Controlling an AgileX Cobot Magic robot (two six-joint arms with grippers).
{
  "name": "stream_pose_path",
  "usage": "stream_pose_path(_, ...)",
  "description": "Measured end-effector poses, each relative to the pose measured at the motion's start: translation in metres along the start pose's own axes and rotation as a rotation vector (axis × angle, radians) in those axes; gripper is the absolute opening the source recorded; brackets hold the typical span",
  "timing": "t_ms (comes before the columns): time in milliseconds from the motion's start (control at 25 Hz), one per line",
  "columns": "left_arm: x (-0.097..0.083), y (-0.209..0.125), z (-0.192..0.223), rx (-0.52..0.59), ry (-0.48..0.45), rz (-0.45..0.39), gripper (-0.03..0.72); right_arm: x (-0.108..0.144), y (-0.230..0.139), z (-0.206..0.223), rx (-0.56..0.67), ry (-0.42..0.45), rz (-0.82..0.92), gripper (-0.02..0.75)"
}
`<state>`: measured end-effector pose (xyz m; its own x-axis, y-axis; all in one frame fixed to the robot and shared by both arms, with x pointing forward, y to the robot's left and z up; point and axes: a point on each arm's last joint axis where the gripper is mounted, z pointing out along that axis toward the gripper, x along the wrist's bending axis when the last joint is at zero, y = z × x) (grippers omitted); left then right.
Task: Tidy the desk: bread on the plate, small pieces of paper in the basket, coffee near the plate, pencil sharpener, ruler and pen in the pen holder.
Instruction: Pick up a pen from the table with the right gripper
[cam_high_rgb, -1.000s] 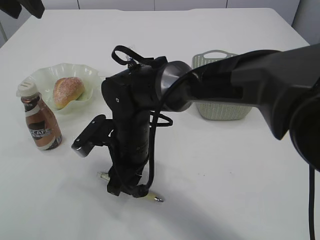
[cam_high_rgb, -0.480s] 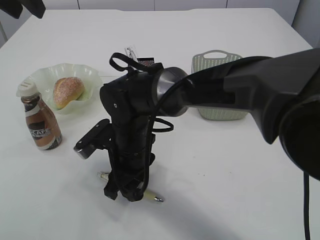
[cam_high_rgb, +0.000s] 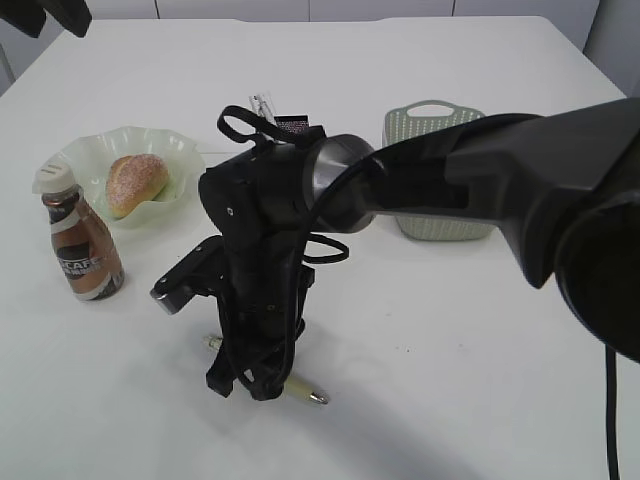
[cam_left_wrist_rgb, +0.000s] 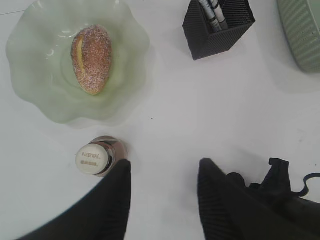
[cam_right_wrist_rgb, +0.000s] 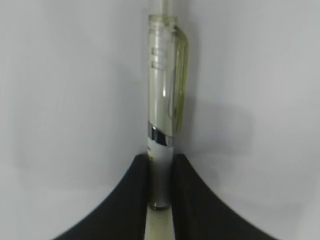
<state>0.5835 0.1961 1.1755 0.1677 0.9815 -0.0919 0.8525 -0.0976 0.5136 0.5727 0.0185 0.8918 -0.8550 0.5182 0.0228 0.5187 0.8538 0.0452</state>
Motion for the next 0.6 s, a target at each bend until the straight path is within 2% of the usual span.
stream_pose_path(80,0.0,0.0,0.0,0.0,0.0,0.0,0.325,0.0,0.0,0.0,0.006,0.002,0.02,0.066)
stream_pose_path(400,0.0,0.0,0.0,0.001,-0.004,-0.001,0.325,0.0,0.001,-0.005,0.067,0.02,0.088,0.061)
stream_pose_path(600,-0.001,0.0,0.0,0.002,-0.012,-0.004,0.325,-0.002,0.009,-0.017,0.034,0.01,0.179,0.06)
